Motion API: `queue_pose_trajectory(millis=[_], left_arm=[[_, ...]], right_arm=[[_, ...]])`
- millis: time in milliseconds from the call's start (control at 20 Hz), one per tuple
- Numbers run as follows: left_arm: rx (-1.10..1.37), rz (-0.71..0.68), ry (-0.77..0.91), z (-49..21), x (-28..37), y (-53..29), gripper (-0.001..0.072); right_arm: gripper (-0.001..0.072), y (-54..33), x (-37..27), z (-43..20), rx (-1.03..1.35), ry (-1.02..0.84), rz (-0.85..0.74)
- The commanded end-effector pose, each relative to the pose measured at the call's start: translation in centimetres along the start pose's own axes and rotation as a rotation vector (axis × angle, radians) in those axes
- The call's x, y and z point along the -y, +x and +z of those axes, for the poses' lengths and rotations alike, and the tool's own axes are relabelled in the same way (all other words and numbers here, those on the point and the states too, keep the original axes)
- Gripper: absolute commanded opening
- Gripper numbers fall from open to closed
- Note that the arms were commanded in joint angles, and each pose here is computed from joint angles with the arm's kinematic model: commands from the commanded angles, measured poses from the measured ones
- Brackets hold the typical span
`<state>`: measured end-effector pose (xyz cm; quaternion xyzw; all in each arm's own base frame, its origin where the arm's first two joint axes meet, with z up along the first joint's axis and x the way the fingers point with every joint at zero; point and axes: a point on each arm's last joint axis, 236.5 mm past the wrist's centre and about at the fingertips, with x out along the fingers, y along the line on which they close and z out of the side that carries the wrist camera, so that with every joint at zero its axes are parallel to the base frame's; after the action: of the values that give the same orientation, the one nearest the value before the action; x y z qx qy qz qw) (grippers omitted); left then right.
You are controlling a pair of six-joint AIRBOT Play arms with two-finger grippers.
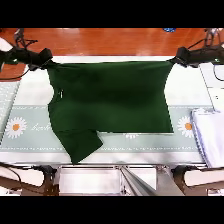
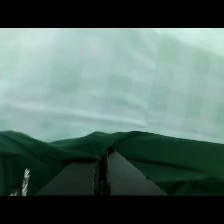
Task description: Fold the shirts.
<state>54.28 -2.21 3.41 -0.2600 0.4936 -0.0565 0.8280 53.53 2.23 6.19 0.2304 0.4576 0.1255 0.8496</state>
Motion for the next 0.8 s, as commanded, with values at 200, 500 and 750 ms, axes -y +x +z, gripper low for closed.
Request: queue_pose_trajectory(millis=[200,500,750], left_arm=[[-0.232,-0.042,0.046,-3.2,0.7,2.5,0.0018],[-0.516,0.035,0.162,-9.7,-2.4,0.3,0.0018],[-0.691,0.043,0.114,-16.2,-3.6,2.3,0.0018]], right_arm=[[0.0019,4.5,3.1,-0.1,-0.087,0.070,-0.003],[0.0020,2.1,6.6,-5.6,-0.332,0.057,-0.080],[0.0020,1.7,9.1,-11.0,-0.517,0.075,-0.151]])
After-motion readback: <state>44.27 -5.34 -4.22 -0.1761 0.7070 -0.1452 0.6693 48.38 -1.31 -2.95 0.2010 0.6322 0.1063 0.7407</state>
